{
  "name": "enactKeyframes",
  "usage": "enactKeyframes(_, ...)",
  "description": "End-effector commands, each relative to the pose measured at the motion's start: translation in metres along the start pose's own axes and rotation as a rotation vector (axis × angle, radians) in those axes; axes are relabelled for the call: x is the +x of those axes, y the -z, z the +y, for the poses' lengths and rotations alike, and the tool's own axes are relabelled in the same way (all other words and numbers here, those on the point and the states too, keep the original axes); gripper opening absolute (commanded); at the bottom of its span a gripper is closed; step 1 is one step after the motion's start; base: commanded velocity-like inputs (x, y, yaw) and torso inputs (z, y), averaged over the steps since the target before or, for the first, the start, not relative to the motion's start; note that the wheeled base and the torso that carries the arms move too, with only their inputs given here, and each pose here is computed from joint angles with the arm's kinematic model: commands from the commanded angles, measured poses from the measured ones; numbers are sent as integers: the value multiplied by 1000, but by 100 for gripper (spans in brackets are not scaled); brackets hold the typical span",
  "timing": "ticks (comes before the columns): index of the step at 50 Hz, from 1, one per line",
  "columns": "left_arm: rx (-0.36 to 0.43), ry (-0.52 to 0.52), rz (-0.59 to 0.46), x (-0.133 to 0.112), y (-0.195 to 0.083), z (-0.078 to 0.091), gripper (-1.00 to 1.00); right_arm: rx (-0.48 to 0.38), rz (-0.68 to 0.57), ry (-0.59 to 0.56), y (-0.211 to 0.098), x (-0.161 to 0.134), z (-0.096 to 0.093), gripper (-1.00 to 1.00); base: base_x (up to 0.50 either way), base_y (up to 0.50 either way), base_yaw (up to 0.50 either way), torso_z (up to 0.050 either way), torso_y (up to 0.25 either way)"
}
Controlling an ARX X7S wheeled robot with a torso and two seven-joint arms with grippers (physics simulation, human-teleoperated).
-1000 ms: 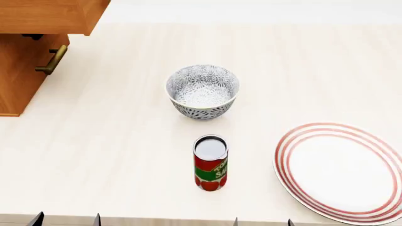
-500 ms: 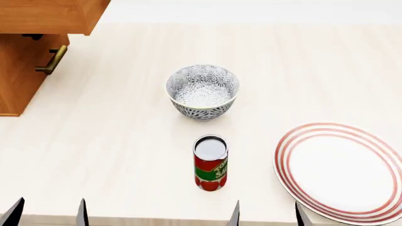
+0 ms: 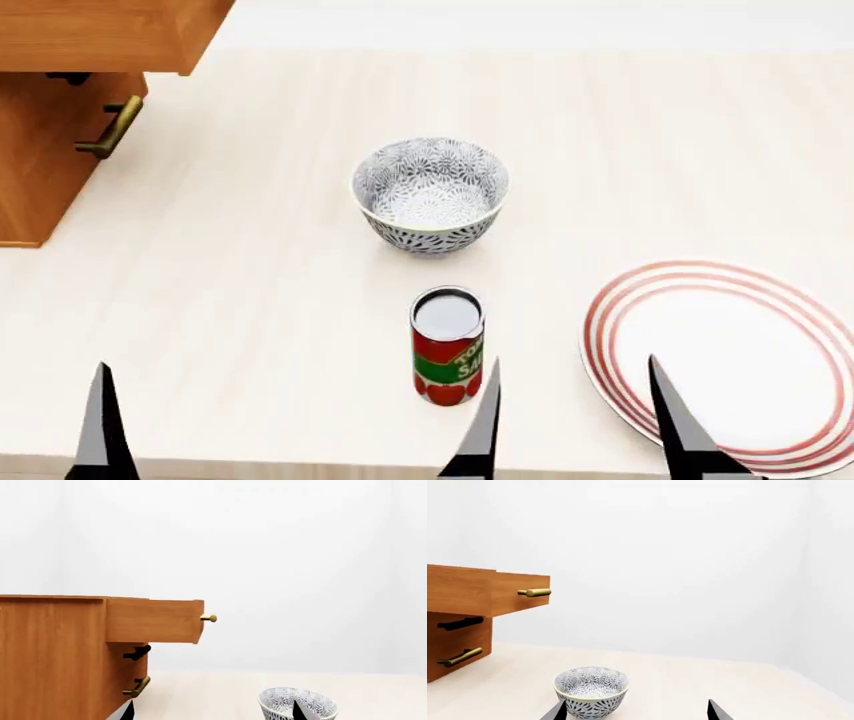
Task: Put the bowl on top of the cabinet.
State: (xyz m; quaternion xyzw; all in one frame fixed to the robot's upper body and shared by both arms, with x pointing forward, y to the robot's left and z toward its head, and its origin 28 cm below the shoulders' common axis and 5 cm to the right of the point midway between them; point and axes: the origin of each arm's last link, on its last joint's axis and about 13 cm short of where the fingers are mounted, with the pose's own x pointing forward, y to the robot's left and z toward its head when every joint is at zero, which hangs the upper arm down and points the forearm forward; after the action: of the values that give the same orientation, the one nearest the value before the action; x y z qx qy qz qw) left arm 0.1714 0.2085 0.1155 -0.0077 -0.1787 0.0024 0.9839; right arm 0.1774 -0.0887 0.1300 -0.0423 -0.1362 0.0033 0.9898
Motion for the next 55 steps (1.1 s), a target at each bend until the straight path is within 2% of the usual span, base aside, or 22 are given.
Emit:
enactKeyframes(1,5,-12,-42,0,-12,1,100,-9,-63,-4,-15,-3,-3,100,445,0,0,0,0)
enactKeyframes(47,-2,12,-32,-2,-12,-3,100,20,-70,18,-15,-5,-7,100,500,0,0,0,0)
enactKeyframes(48,-3,11,-32,-2,-12,-3,100,5,-82,16,-15,-6,-7,100,0,0,0,0,0)
enactKeyframes(52,-5,7,-32,-1,-11,-2,100,31,-132,68,-18,-9,-11,100,0,0,0,0,0)
enactKeyframes(55,-6,7,-32,-1,-11,-2,100,-13,-112,83,-17,-9,-12,100,0,167,0,0,0)
